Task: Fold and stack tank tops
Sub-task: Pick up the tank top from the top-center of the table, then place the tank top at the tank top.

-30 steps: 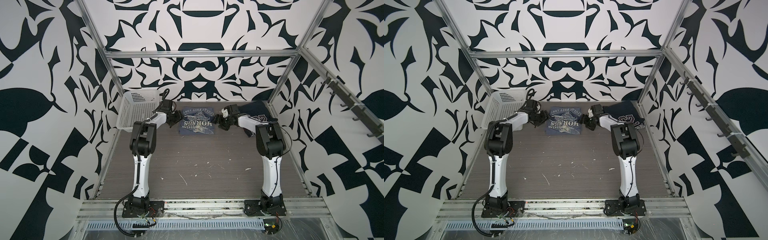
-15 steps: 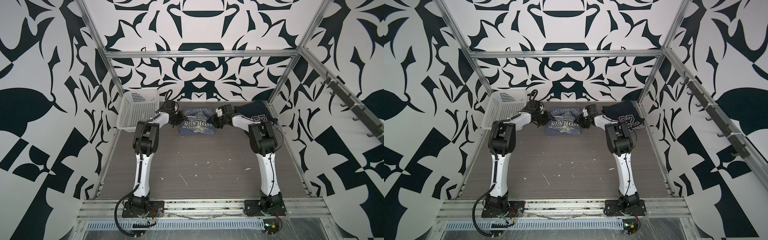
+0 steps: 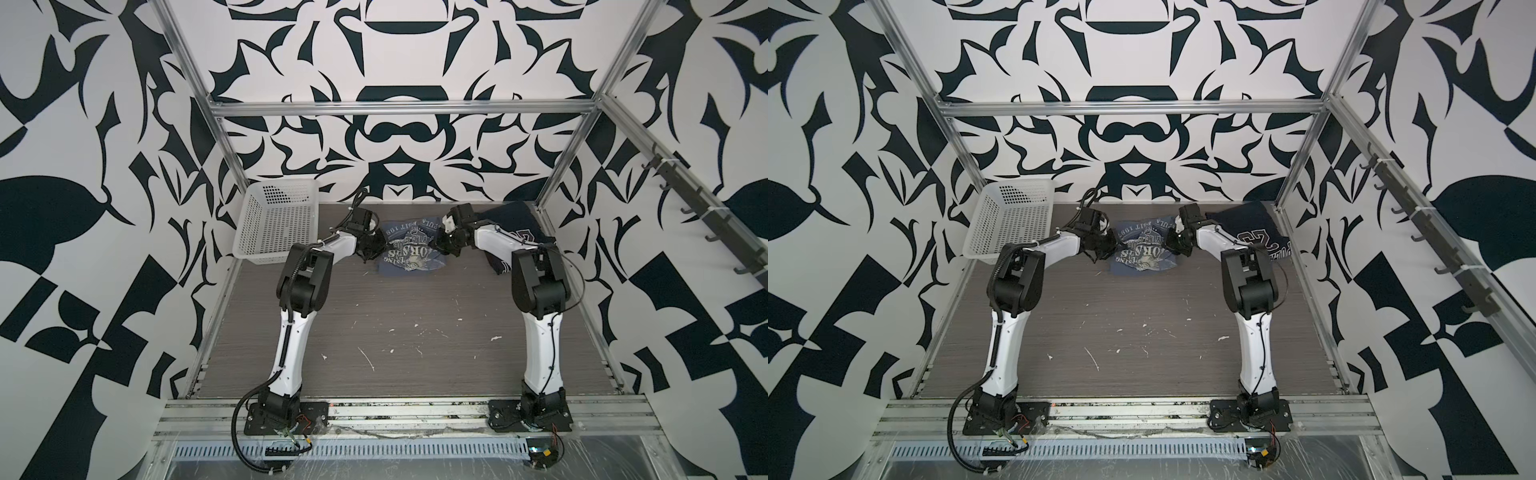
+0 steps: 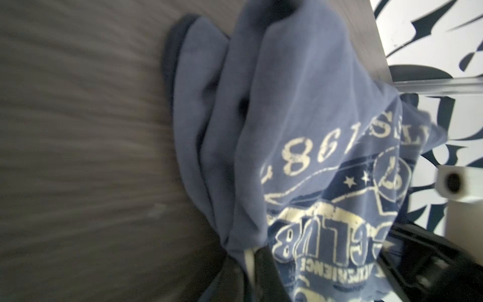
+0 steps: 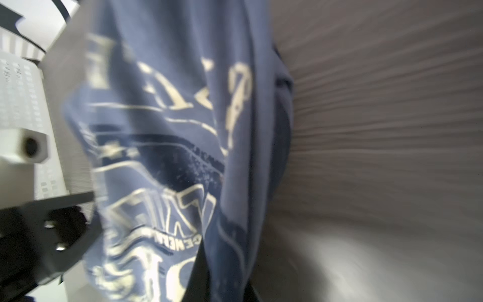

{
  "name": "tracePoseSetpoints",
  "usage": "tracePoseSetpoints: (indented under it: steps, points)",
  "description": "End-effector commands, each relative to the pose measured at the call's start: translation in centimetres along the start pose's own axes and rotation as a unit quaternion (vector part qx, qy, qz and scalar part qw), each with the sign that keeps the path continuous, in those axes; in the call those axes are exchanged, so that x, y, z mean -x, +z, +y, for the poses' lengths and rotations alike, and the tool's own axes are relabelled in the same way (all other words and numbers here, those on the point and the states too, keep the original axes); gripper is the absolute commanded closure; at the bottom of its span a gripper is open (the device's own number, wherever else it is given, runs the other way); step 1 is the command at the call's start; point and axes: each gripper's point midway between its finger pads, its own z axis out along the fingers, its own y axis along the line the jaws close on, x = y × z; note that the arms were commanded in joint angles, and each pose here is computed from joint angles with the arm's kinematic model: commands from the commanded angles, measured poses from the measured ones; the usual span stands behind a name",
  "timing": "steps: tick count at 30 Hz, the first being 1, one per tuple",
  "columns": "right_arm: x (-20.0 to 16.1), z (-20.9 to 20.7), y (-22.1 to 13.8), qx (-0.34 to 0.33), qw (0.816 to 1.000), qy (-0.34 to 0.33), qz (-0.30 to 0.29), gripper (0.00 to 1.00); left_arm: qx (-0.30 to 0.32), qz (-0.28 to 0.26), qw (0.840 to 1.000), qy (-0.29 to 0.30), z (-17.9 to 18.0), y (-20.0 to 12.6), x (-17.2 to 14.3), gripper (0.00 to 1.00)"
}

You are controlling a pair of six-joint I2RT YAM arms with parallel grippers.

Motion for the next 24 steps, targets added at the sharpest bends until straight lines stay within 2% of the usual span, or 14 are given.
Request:
tracePoseSetpoints:
  steps: [1,11,17,24]
  points:
    - [3.2,-1.4,-5.4,-0.047,0.997,-0.038,-0.058,1.00,-0.075,-0.018,0.997,0.011,-6.5,-0.4,-0.5,0.99]
    - [8.5,-6.4,-14.2,-0.178,0.973,-0.076,-0.124,1.00,-0.157,-0.038,0.985,0.067,-17.2,2.2,-2.4,1.00]
    - [11.7,-8.2,-18.5,-0.210,0.962,-0.077,-0.159,1.00,-0.195,-0.037,0.976,0.093,-22.0,4.4,-3.9,1.00]
    - [15.1,-9.0,-22.4,-0.234,0.946,-0.091,-0.205,1.00,-0.254,-0.073,0.957,0.124,-27.2,5.1,-4.2,1.00]
